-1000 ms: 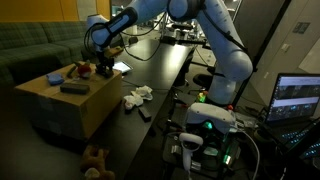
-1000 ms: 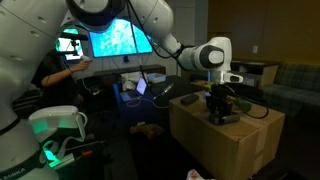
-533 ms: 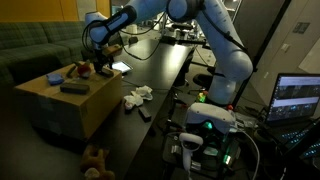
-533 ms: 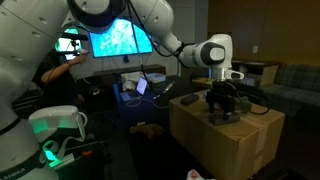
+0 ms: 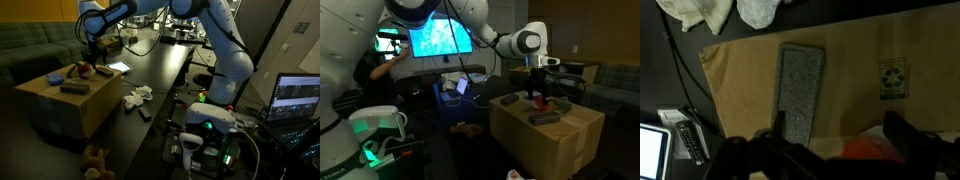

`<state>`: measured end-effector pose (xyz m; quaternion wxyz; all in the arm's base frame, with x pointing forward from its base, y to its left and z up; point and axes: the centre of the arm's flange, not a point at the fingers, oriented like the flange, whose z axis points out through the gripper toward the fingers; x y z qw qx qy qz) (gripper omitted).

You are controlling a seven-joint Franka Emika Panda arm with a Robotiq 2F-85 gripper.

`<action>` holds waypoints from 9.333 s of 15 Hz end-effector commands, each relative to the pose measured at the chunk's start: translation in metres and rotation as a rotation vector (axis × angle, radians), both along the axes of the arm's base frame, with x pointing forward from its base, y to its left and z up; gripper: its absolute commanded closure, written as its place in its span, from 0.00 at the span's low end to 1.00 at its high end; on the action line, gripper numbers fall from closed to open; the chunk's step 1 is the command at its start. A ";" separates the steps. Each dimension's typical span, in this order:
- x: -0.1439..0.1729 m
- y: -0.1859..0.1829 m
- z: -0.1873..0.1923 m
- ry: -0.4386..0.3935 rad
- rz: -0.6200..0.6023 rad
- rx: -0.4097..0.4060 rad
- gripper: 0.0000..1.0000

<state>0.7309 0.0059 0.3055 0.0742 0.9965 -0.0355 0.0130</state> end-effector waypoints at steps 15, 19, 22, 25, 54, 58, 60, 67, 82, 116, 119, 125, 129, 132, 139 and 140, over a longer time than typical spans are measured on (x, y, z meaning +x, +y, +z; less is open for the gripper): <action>0.053 0.052 0.000 -0.208 0.097 0.040 0.00; 0.057 0.048 -0.023 -0.191 0.094 0.044 0.00; 0.061 0.045 -0.036 -0.186 0.094 0.040 0.00; 0.062 0.044 -0.042 -0.183 0.097 0.034 0.21; -0.181 0.032 0.118 0.050 0.241 0.171 0.95; -0.242 0.023 0.085 0.120 0.237 0.213 0.95; -0.260 0.024 0.056 0.163 0.243 0.220 0.95; -0.270 0.042 -0.086 0.262 0.233 0.190 0.95; -0.206 0.115 -0.240 0.129 0.162 0.206 0.95; -0.294 -0.045 -0.258 0.072 -0.250 0.198 0.00; -0.298 -0.056 -0.273 0.064 -0.284 0.209 0.00; -0.306 -0.076 -0.303 0.070 -0.341 0.275 0.00; -0.307 -0.088 -0.321 0.080 -0.378 0.315 0.00; -0.307 -0.093 -0.333 0.085 -0.397 0.340 0.00; -0.301 -0.097 -0.343 0.092 -0.379 0.364 0.31; -0.300 -0.097 -0.340 0.092 -0.374 0.365 0.39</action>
